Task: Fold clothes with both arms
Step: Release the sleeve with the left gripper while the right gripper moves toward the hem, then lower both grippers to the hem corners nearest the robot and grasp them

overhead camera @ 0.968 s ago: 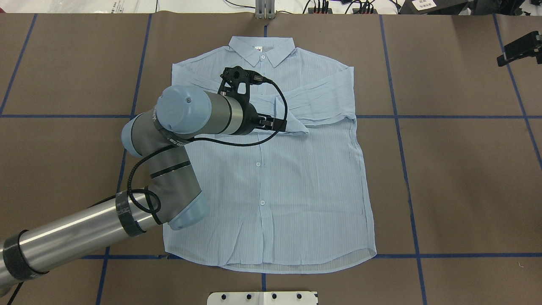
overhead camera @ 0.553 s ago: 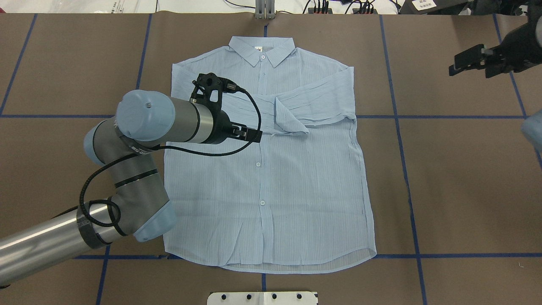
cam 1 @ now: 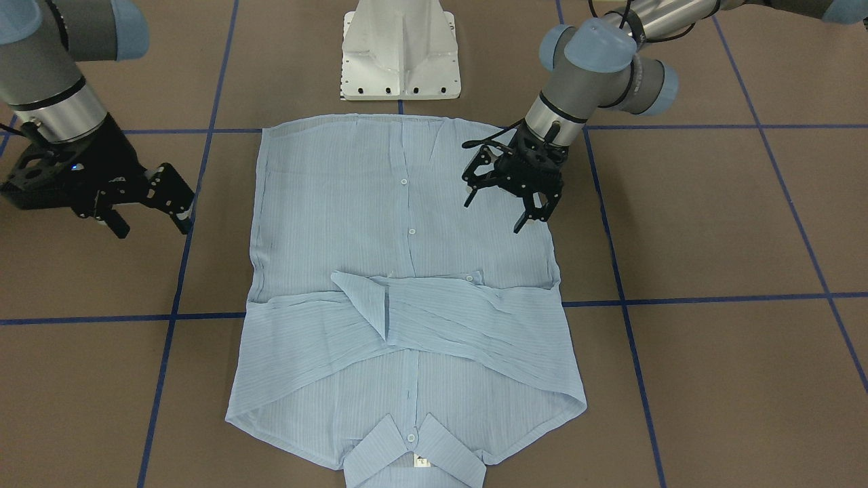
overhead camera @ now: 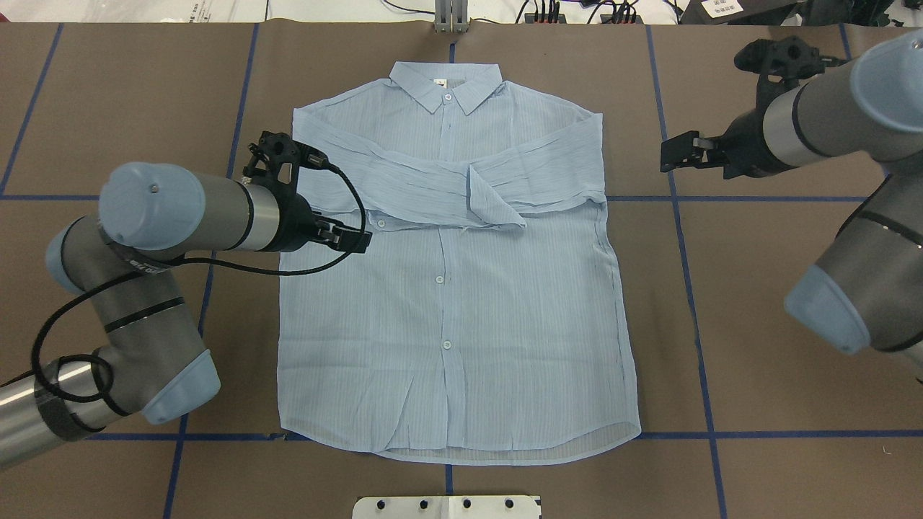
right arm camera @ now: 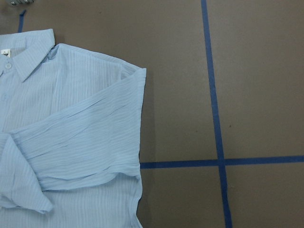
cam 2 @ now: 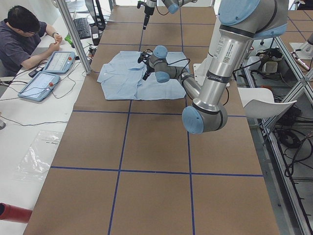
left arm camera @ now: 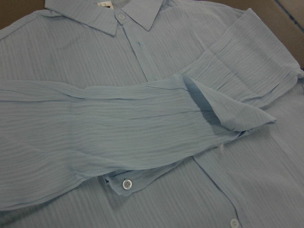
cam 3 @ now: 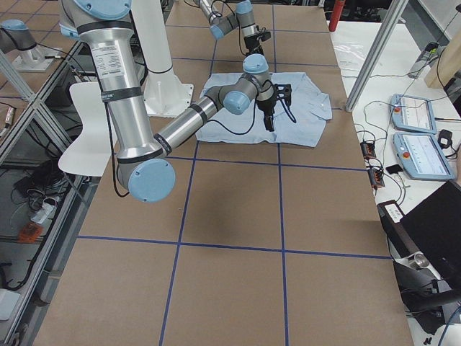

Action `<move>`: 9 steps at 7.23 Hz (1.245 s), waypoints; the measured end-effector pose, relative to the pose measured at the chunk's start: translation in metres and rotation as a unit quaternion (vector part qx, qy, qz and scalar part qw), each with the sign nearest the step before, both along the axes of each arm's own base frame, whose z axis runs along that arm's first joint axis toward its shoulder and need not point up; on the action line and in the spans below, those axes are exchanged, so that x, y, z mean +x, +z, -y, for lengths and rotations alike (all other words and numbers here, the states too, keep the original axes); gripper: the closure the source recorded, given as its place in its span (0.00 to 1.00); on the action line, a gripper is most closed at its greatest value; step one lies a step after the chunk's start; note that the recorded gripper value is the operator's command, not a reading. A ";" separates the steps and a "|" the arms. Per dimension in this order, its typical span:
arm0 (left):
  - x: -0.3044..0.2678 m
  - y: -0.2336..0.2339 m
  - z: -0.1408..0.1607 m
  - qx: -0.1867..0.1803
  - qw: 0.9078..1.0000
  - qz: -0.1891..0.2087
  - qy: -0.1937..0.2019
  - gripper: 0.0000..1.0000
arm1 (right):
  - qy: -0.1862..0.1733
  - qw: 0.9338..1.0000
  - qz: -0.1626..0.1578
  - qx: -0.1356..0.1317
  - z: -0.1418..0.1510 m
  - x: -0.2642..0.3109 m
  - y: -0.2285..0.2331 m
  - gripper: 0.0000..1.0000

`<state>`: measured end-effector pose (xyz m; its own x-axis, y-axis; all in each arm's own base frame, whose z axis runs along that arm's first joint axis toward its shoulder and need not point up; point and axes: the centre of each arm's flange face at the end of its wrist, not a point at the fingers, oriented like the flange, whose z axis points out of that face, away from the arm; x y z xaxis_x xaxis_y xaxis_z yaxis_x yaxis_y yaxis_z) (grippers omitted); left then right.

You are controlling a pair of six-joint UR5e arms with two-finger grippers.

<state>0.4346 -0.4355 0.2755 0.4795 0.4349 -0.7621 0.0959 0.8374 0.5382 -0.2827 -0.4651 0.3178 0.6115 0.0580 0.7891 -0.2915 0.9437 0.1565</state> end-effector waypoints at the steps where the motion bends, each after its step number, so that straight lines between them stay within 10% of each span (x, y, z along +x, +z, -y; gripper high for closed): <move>1: -0.017 0.004 -0.015 -0.012 1.000 0.010 0.000 0.00 | 0.005 1.000 0.005 -0.011 -0.036 -0.009 -0.001 0.00; 5: -0.029 0.046 -0.112 -0.118 0.993 0.026 -0.016 0.00 | 0.017 0.999 -0.002 -0.042 -0.159 -0.045 0.012 0.00; 7: 0.001 0.063 -0.163 -0.161 0.986 0.039 -0.025 0.00 | 0.017 0.999 -0.006 -0.039 -0.179 -0.060 0.013 0.00; 9: 0.028 0.075 -0.201 -0.195 0.978 0.067 -0.032 0.21 | 0.015 0.999 -0.006 -0.037 -0.183 -0.063 0.013 0.00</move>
<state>0.4626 -0.2346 0.3502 0.6028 0.0885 -0.7930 0.1063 0.9761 0.1897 -0.3461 -0.2821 0.3305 0.6178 0.1350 0.7746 -0.3188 0.9435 0.0899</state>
